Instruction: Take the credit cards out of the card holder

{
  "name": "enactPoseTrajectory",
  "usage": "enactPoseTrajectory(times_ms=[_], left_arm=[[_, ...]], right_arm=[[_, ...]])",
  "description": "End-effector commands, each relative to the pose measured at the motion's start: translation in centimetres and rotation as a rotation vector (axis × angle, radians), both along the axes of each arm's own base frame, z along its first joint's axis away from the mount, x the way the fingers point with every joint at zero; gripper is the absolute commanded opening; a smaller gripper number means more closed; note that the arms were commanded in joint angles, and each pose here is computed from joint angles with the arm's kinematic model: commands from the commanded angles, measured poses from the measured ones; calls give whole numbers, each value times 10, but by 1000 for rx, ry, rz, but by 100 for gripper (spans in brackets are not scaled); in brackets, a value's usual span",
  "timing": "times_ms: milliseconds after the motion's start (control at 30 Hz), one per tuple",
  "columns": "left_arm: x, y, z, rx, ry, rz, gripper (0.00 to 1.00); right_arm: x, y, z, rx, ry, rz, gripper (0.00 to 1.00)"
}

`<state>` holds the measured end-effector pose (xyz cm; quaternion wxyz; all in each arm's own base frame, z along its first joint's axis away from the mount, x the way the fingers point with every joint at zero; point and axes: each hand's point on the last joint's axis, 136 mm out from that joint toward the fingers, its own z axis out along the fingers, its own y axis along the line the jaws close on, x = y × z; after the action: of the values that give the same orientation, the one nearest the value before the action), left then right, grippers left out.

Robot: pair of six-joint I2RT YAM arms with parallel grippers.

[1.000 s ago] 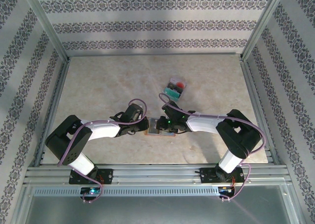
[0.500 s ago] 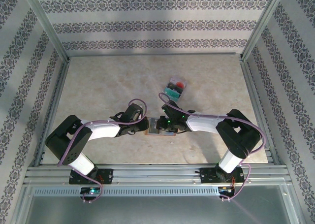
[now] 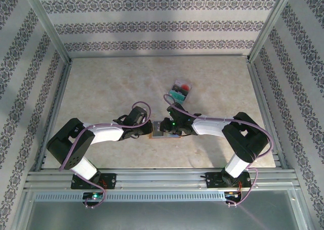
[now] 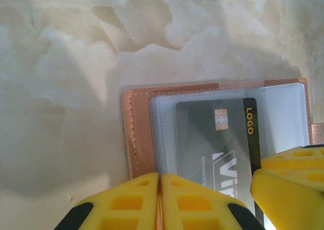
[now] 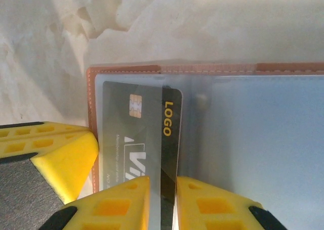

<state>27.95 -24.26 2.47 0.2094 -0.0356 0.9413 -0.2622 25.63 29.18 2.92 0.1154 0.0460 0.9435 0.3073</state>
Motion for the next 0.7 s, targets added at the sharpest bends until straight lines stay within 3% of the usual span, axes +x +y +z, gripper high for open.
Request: enactPoseTrajectory(times_ms=[0,667], left_arm=[[-3,-4,-1,9,15,-10,12],[-3,-5,-3,9,20,-7,12]], right_arm=[[5,11,10,104,-22,2,22],[10,15,37,236,-106,4,21]])
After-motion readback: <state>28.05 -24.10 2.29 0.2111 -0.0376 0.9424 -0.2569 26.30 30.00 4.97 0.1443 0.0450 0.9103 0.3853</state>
